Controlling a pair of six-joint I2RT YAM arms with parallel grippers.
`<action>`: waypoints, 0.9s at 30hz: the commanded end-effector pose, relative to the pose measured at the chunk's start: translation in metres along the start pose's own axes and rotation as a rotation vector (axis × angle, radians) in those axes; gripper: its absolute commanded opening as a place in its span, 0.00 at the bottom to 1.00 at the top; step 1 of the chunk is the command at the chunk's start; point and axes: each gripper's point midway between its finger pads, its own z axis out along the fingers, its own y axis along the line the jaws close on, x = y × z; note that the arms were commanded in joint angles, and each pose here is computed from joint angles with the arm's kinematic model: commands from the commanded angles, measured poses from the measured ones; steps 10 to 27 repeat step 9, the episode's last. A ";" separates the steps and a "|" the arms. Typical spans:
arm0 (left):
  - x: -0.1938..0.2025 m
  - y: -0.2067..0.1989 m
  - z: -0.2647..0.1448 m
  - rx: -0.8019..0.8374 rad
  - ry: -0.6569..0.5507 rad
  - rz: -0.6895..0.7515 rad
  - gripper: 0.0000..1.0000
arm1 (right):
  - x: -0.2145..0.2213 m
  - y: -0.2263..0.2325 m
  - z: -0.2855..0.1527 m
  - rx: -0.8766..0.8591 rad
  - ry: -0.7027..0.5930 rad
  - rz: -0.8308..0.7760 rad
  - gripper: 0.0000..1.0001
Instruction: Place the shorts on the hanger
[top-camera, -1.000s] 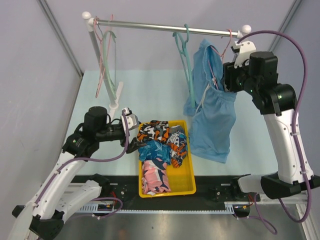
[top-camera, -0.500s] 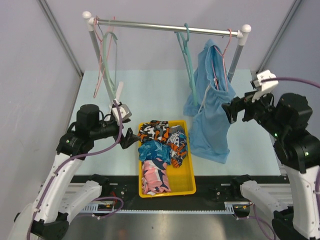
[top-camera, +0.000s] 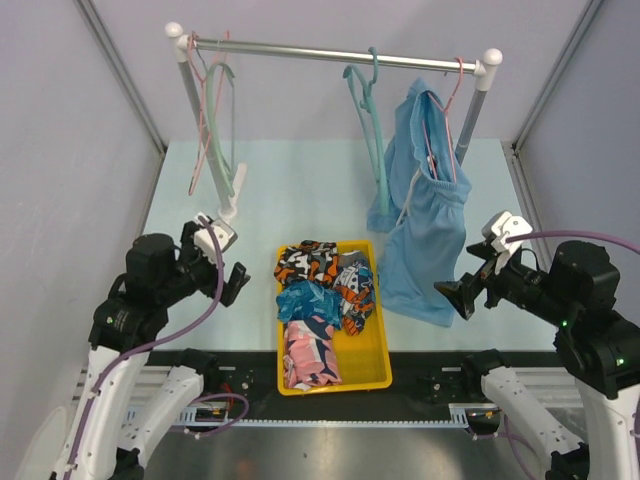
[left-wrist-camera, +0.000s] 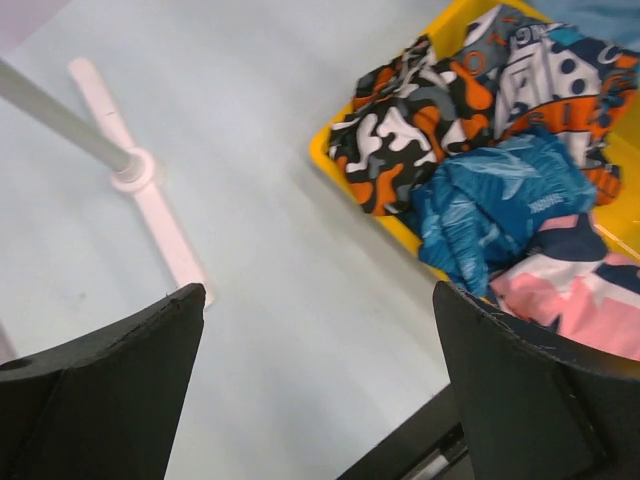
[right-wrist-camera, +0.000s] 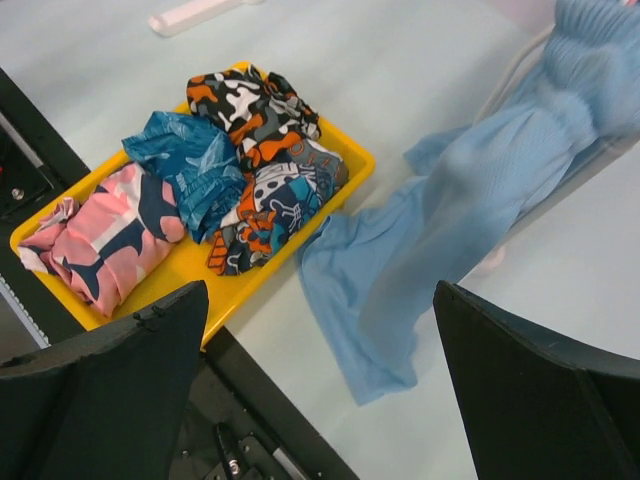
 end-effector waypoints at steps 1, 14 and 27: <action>0.004 0.028 -0.014 -0.165 0.018 0.060 1.00 | 0.011 0.004 -0.007 0.016 0.000 0.015 1.00; 0.005 0.037 -0.020 -0.243 -0.006 0.038 1.00 | 0.017 -0.009 -0.012 0.140 -0.025 0.128 1.00; 0.005 0.037 -0.020 -0.243 -0.006 0.038 1.00 | 0.017 -0.009 -0.012 0.140 -0.025 0.128 1.00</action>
